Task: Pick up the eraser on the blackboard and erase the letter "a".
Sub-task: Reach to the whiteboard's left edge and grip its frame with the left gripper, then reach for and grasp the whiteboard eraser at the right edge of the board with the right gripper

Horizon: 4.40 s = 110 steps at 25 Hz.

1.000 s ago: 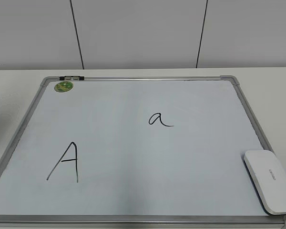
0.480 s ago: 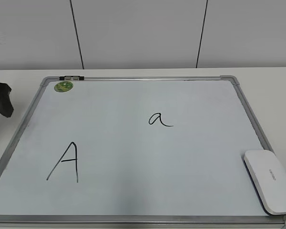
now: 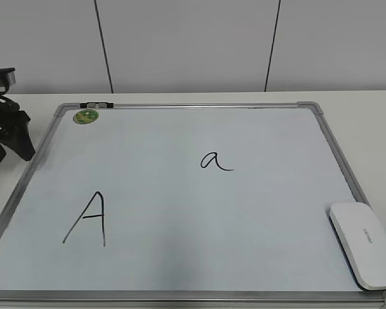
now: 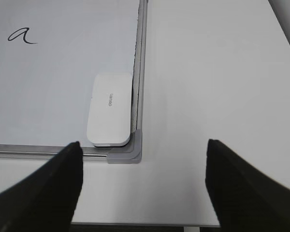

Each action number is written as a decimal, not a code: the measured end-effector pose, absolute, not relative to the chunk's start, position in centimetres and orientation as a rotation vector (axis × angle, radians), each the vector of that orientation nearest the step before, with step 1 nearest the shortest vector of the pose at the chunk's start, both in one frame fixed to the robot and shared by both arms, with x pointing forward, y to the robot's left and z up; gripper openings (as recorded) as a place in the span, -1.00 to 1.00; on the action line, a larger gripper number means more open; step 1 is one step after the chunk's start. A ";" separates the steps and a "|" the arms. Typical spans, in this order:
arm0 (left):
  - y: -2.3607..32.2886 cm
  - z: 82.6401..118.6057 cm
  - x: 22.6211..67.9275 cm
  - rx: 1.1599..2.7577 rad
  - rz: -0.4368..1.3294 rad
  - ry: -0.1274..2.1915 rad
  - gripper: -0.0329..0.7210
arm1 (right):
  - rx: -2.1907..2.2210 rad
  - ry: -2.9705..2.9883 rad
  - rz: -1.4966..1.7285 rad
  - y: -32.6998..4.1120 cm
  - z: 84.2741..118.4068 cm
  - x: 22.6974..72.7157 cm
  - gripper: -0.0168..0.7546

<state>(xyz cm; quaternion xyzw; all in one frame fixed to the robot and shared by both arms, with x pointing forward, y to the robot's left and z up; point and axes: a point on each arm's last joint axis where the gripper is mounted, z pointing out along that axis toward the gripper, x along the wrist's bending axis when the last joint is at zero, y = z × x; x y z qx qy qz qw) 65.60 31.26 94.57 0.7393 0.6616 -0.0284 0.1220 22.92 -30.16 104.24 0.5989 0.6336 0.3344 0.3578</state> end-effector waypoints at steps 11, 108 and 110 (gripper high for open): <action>31.2 91.7 66.0 2.150 -0.223 1.872 0.20 | 1.546 1.635 0.863 -30.2 104.2 22.9 0.56; 33.3 89.5 66.5 1.984 -0.318 1.960 -0.82 | 2.034 2.262 0.425 -27.0 102.1 44.7 0.56; 33.3 89.5 66.5 1.982 -0.319 1.960 -0.82 | 2.045 2.254 0.377 -26.8 101.1 45.5 0.56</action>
